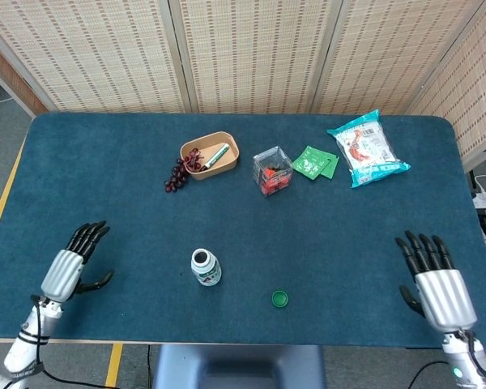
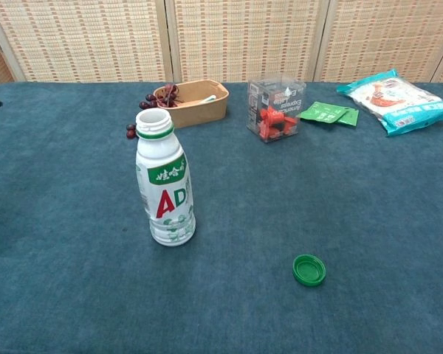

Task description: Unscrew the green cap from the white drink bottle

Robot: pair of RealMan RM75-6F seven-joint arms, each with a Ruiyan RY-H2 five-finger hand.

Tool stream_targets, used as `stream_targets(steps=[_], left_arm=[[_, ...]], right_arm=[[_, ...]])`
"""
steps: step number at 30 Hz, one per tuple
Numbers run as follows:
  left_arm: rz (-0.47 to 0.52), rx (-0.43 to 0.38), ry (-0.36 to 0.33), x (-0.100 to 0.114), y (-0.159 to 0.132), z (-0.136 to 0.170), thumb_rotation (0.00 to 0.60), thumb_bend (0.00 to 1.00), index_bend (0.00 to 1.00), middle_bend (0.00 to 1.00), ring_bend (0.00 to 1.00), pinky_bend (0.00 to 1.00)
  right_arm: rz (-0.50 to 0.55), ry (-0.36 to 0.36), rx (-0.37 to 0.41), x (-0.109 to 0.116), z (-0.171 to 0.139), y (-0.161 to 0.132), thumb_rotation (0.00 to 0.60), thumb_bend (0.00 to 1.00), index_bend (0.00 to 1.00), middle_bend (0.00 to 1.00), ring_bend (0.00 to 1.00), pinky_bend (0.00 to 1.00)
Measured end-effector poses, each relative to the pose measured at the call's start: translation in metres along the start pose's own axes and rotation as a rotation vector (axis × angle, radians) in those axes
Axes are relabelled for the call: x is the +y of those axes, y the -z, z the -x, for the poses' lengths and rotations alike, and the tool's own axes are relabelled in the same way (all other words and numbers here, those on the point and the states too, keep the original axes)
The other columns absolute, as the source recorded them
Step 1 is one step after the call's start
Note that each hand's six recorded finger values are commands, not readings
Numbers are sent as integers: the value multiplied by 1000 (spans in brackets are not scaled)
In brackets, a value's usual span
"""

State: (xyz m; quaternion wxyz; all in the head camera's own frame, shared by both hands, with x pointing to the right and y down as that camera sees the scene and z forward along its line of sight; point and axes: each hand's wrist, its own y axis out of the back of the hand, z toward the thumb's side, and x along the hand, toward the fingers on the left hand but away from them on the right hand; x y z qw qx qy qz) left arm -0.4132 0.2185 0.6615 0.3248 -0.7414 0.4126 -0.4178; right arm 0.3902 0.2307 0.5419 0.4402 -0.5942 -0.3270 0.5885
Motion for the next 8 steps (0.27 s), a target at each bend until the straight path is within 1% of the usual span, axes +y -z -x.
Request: stream_targets(steps=[1, 4, 6, 8], left_arm=[[-64, 22, -13, 6, 2, 9, 600, 341, 0, 0, 0, 0], [-200, 77, -45, 24, 2, 31, 600, 344, 0, 0, 0, 0], [-248, 110, -64, 37, 2, 43, 600, 346, 0, 0, 0, 0], [-296, 138, -95, 53, 2, 54, 600, 347, 0, 0, 0, 0]], right_arm=[[8, 2, -18, -5, -6, 6, 600, 211, 0, 0, 0, 0], [46, 2, -44, -15, -19, 15, 600, 210, 0, 0, 0, 0], [61, 8, -47, -16, -21, 15, 600, 211, 0, 0, 0, 0], [65, 18, -47, -15, -21, 15, 600, 211, 0, 0, 0, 0]])
